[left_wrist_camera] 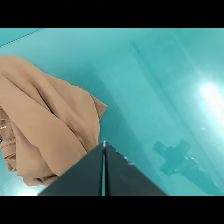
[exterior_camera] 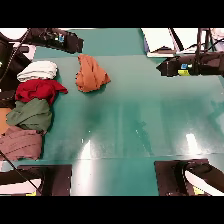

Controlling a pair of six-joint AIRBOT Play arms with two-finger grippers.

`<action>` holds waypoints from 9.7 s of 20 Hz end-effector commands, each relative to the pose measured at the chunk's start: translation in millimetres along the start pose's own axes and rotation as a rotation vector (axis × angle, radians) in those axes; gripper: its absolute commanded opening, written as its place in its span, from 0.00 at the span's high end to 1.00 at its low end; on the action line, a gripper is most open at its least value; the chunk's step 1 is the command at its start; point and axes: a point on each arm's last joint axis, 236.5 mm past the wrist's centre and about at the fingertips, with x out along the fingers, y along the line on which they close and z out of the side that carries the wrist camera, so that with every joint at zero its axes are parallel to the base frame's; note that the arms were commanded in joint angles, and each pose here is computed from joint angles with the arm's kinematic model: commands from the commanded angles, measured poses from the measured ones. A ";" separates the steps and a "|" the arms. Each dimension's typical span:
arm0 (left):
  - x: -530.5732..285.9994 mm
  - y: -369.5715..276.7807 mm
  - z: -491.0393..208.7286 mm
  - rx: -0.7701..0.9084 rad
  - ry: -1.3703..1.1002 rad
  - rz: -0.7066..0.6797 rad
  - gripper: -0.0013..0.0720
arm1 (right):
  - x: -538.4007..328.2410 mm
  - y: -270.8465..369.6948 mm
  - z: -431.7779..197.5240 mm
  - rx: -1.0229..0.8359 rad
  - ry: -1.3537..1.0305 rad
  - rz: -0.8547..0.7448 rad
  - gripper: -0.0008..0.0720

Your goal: Fold the shirts.

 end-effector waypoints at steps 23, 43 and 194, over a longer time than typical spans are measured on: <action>164.3 108.5 -150.2 -0.371 0.385 0.133 0.14 | 2.6 2.7 -3.8 0.007 0.013 0.011 0.97; -141.8 -3.9 94.9 -0.014 -0.351 0.081 0.95 | -150.8 23.8 148.4 -0.038 -0.507 0.011 0.97; 30.2 43.9 -271.1 -0.564 0.406 -0.084 0.95 | 46.6 -176.5 -296.0 0.852 0.521 -0.099 0.82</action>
